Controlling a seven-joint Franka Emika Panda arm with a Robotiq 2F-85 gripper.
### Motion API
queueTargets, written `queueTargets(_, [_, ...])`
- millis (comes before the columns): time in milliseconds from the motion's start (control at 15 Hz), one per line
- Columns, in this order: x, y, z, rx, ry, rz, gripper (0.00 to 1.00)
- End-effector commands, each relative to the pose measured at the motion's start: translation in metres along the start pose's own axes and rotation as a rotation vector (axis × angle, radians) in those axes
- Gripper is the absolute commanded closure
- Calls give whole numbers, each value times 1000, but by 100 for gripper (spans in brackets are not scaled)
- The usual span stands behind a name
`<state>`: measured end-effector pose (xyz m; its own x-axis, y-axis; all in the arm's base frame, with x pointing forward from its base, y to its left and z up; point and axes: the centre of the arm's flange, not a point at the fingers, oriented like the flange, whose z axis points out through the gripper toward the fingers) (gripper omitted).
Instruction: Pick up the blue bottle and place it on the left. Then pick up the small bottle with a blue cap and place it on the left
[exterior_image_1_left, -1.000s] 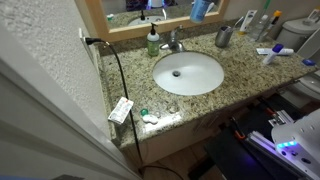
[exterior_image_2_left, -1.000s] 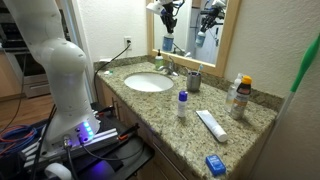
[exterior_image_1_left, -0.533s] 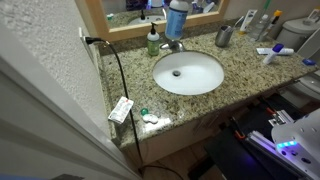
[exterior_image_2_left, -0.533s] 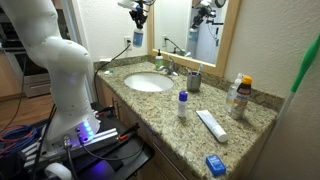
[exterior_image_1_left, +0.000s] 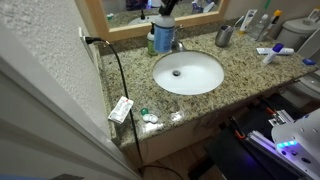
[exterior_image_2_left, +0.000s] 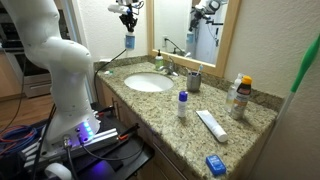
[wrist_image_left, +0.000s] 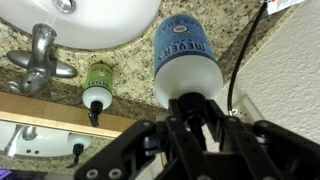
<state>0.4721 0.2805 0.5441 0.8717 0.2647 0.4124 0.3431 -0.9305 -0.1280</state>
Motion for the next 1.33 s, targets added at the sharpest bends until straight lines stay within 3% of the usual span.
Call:
queueTargets(0, [33,-28,69,-102,91,50,92])
queueTargets(133, [49,-22,86,-138,148,150,92])
queueTargets(200, [14,-22,73,-97,93,78,92])
queueTargets(267, [17,-20,83,-103,92,96,70])
queueTargets(400, [16,-19,88,-102,82,92,70])
queueTargets(467, [14,-19,94,-121,64,93,92])
queueTargets(600, [23,-3,129,-198,41,145,92])
queueTargets(733, [36,15,154,-256,81,213,92])
queueTargets(933, [58,34,170,-261,117,313,92])
queueTargets(1000, [86,51,191,-246,118,347,92])
queueTargets(1067, [91,52,190,-237,119,364,92])
queueTargets(1133, [51,51,174,-261,90,328,70])
queueTargets(1267, [69,59,186,-255,103,351,70])
